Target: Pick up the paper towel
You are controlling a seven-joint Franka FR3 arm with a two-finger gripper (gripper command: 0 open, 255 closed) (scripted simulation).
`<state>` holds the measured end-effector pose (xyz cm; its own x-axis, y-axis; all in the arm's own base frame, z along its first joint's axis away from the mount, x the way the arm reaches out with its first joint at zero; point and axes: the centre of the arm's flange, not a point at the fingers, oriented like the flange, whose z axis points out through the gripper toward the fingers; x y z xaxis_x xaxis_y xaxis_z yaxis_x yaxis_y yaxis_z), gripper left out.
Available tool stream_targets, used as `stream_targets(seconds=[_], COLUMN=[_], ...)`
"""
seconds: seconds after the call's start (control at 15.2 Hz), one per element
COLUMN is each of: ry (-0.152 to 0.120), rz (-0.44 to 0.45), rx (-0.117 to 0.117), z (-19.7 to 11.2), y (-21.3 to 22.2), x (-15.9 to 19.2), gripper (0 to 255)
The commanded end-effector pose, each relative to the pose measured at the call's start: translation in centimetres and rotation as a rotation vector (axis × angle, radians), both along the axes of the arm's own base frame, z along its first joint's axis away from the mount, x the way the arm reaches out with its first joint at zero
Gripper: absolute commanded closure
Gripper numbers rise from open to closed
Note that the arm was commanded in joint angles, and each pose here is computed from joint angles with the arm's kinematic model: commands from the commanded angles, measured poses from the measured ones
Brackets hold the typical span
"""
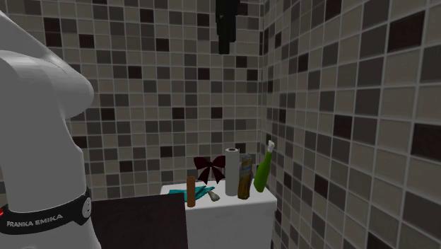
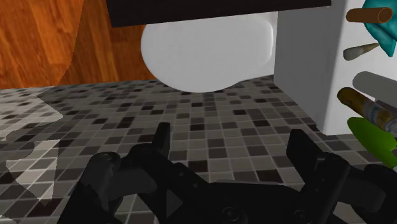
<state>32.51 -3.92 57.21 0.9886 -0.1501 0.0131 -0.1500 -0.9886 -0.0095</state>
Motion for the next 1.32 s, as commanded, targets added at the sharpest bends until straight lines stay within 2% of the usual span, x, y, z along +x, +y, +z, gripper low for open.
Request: stream_targets(seconds=[0.0, 1.25], ry=[0.0, 0.009], rz=[0.0, 0.042], rx=[0.0, -0.008], z=[0.0, -13.2], y=[0.0, 20.5], x=[0.0, 6.2], gripper=[0, 0])
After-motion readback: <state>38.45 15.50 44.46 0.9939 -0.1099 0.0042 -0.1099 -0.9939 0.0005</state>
